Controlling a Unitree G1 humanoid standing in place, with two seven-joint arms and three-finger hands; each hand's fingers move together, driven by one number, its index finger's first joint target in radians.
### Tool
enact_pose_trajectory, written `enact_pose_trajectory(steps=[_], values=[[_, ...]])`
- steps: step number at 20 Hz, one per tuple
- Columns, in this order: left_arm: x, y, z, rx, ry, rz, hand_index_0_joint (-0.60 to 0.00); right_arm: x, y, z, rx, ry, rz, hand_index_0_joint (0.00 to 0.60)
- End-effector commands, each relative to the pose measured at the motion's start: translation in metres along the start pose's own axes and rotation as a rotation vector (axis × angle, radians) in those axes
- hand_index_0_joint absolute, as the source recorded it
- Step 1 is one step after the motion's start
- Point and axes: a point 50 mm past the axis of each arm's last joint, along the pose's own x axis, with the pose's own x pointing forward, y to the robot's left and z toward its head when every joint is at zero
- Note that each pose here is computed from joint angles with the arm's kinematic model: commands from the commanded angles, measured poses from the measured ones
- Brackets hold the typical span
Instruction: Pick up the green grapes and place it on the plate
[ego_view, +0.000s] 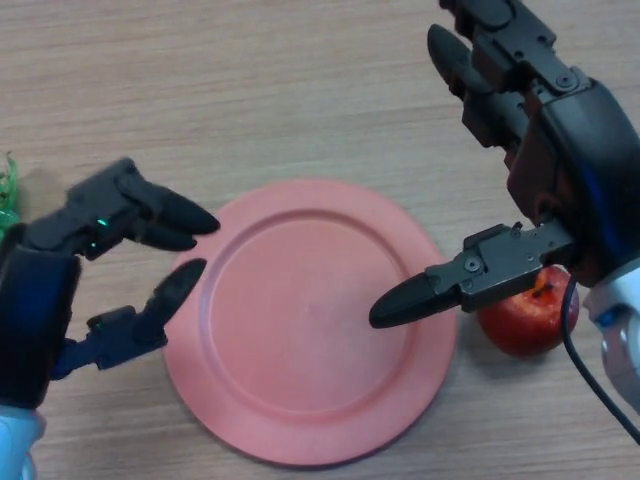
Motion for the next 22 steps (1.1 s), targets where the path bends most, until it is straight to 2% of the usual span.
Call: enact_pose_trajectory(steps=[1,2,4,5,6,7,11,16,18,19,21,22], values=[[0.004,0.016,0.027,-0.010,-0.195,0.108,-0.600,-0.002,-0.004,0.028,-0.014,-0.191,-0.018,0.000],[0.004,0.016,0.027,-0.019,-0.196,0.109,-0.600,-0.001,-0.004,0.028,-0.014,-0.189,-0.018,0.000],[0.004,0.016,0.027,-0.031,-0.195,0.108,-0.400,-0.001,-0.005,0.027,-0.015,-0.188,-0.018,0.000],[0.004,0.016,0.027,-0.048,-0.191,0.104,-0.250,0.000,-0.005,0.027,-0.018,-0.186,-0.018,0.000],[0.004,0.016,0.027,-0.068,-0.184,0.100,-0.150,0.000,-0.005,0.026,-0.020,-0.185,-0.018,0.000],[0.002,0.016,0.027,-0.129,-0.163,0.087,-0.008,0.000,-0.005,0.026,-0.027,-0.183,-0.017,0.000],[0.004,0.018,0.028,-0.216,-0.156,0.075,0.000,0.002,-0.005,0.025,-0.035,-0.182,-0.016,0.000],[0.009,0.029,0.026,-0.298,-0.149,0.106,0.000,0.002,-0.008,0.025,-0.056,-0.176,-0.019,0.000],[0.012,0.038,0.020,-0.249,-0.141,0.155,0.000,0.003,-0.009,0.025,-0.058,-0.173,-0.028,0.000],[0.017,0.050,0.011,-0.167,-0.120,0.226,0.000,0.004,-0.009,0.024,-0.059,-0.173,-0.031,0.000],[0.023,0.071,-0.002,-0.085,-0.099,0.319,0.000,0.005,-0.009,0.024,-0.058,-0.173,-0.024,0.000],[0.024,0.075,-0.006,-0.066,-0.090,0.334,0.000,0.005,-0.009,0.024,-0.057,-0.173,-0.024,0.000]])
